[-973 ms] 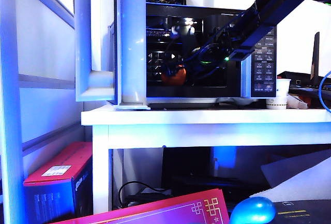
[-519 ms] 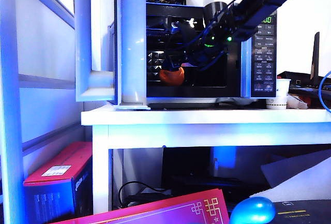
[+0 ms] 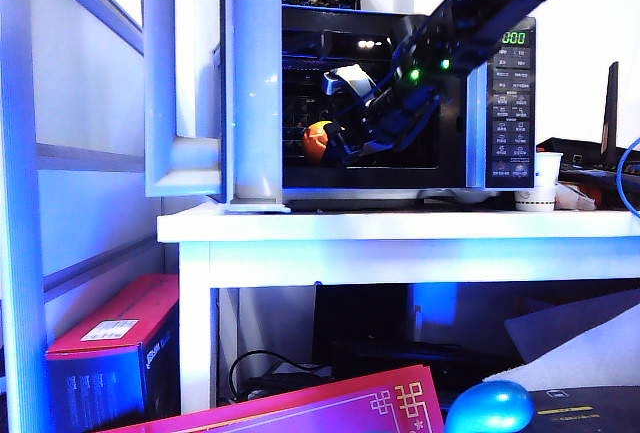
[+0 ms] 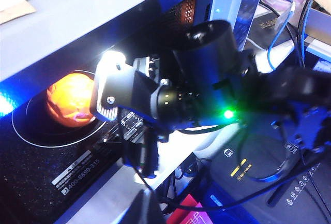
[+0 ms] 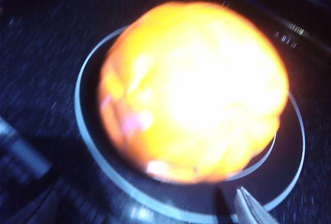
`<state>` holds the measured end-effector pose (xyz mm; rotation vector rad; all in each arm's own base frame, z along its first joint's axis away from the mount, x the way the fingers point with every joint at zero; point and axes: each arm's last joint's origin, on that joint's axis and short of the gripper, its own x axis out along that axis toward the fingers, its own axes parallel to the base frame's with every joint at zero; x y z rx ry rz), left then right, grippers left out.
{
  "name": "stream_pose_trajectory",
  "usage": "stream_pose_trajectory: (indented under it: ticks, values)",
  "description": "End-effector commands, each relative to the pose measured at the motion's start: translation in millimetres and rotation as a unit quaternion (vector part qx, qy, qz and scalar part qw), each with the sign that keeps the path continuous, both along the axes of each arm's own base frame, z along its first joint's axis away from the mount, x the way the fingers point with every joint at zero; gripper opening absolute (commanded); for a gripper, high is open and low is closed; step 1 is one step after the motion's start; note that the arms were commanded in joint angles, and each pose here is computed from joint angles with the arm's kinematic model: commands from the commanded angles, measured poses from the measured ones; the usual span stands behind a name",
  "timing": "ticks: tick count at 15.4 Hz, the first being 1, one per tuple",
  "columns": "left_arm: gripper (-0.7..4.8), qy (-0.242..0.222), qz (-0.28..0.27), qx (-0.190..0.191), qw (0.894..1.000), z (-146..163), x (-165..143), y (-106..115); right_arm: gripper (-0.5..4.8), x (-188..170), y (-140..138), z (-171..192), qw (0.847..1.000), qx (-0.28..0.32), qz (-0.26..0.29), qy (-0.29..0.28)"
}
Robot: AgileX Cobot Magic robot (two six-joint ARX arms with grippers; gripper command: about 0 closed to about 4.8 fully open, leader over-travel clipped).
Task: Open the microwave door, place the orange inside the microwave, then close the microwave door.
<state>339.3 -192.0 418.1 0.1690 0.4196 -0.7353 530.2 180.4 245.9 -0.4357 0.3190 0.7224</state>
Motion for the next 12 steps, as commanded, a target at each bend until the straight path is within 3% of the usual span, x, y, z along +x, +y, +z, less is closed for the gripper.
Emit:
stream_pose_trajectory:
  ticks: [1, 12]
  values:
    - [-0.03, 0.08, 0.004, 0.034, 0.996, -25.1, 1.3, -0.7, 4.79, -13.1, -3.7, 4.0, 0.998, -0.043, 0.004, 0.054]
    - [-0.03, 0.08, 0.005, 0.034, 0.996, -25.0, 1.2, -0.7, 4.79, -73.4, -25.7, 80.8, 0.986, -0.1, -0.023, 0.132]
